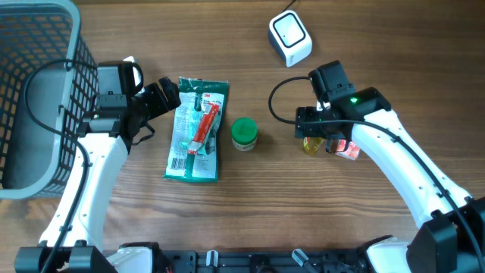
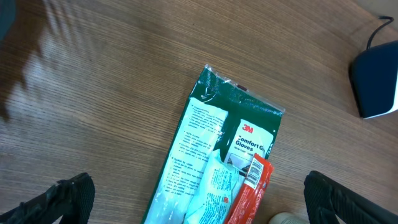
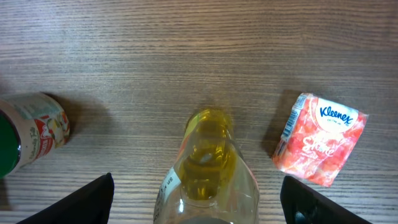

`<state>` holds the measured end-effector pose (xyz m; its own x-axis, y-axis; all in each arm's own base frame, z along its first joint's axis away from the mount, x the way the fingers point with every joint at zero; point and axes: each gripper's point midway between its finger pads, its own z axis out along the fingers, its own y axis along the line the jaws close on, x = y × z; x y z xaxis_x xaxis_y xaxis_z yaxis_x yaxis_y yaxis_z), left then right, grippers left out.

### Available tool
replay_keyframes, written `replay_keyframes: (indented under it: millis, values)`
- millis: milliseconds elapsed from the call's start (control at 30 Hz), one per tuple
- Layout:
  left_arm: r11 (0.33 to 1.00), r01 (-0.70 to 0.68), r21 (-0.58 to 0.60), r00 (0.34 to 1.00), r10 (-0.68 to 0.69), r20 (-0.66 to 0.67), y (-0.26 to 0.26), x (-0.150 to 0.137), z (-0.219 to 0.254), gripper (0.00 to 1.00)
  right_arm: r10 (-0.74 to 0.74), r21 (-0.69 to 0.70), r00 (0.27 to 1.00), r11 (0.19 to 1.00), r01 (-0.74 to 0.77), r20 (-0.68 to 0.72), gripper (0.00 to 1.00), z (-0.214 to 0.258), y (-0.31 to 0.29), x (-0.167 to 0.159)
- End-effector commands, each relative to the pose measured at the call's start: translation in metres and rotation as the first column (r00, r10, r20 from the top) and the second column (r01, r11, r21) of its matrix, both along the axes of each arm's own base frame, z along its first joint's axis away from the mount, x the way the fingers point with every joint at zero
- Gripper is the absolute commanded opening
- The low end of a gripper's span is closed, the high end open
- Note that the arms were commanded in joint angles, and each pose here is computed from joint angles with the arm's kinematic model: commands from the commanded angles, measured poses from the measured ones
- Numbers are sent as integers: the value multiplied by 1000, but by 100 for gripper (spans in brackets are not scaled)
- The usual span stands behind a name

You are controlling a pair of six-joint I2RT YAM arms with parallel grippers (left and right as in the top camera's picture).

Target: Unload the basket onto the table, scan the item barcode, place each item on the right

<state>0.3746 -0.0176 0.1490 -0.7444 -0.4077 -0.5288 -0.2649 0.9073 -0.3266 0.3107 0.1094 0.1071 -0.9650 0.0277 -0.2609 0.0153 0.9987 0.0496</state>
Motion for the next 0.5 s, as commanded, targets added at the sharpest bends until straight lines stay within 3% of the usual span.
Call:
replay_keyframes:
  millis: [0, 467]
  values:
    - [1000, 7, -5, 999, -7, 34, 0, 4, 12, 100, -37, 9, 999, 999, 38, -31, 86, -8, 1, -5]
    - [1000, 7, -5, 999, -7, 34, 0, 4, 12, 100, -109, 13, 992, 994, 110, -59, 82, -9, -1, -11]
